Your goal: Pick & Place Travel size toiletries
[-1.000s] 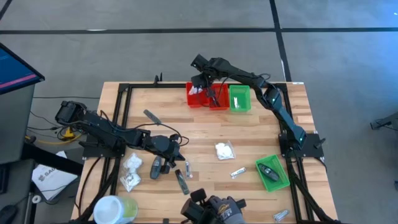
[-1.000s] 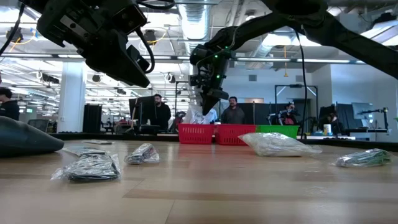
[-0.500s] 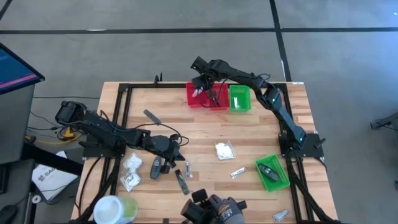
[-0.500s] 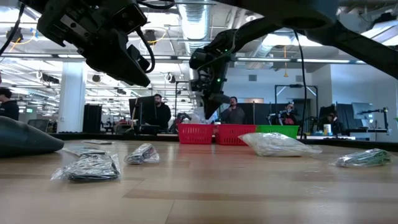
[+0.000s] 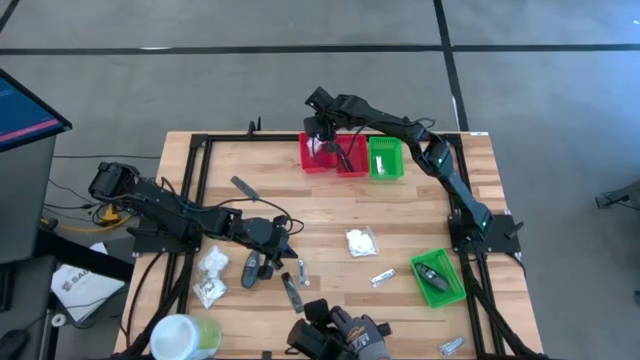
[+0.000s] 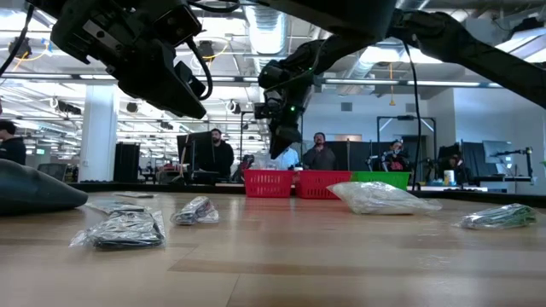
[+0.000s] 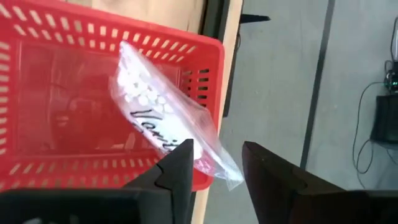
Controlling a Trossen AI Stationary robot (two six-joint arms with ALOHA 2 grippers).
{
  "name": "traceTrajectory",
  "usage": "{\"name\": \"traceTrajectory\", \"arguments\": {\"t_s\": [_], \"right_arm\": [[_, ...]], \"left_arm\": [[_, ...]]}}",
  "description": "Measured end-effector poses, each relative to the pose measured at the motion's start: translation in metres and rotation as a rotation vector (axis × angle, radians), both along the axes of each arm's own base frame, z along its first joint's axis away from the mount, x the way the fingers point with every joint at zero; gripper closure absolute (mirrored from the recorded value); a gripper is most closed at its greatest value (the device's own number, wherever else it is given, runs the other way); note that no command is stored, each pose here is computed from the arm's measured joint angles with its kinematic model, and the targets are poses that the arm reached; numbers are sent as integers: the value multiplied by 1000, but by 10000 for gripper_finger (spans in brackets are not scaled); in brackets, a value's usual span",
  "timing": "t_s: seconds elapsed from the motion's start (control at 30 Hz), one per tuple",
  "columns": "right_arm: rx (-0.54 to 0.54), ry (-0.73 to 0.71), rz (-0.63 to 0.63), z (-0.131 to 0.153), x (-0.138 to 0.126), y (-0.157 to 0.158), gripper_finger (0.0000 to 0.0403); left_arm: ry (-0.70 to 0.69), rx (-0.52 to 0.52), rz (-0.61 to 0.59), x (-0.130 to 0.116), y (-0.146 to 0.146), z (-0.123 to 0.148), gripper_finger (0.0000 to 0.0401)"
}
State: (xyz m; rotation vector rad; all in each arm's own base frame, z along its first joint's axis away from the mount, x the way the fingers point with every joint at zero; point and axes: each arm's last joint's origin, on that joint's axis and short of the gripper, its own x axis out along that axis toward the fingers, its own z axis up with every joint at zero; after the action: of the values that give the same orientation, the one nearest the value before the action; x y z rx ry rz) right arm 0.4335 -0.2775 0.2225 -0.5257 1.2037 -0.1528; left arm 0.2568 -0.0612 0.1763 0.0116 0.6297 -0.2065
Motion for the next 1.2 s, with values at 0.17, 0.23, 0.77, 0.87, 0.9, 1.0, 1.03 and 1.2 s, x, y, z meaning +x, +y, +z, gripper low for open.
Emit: {"name": "traceTrajectory", "arguments": {"t_s": [0.17,0.23,0.77,0.87,0.9,1.0,1.03,1.2], "right_arm": [[39,-51,-103,0,0,-1,269],[53,-64,-134,0,0,-1,273],[299,-162,-110,33,-6,10,393],[336,-70,-53,25,-7,18,396],[339,-40,-29,19,-6,19,399],[332,23,7,-2,1,22,400],[313,21,6,-6,4,22,401],[221,64,-30,-31,15,19,402]], "left_arm": [[0,0,0,0,0,0,400],[0,0,0,0,0,0,400],[22,1,2,-4,1,-6,400],[31,3,2,-6,1,-9,400],[30,3,2,-6,1,-9,400],[19,1,2,-5,1,-8,400],[18,0,2,-5,1,-8,400],[8,-3,3,-5,1,-8,400]]}}
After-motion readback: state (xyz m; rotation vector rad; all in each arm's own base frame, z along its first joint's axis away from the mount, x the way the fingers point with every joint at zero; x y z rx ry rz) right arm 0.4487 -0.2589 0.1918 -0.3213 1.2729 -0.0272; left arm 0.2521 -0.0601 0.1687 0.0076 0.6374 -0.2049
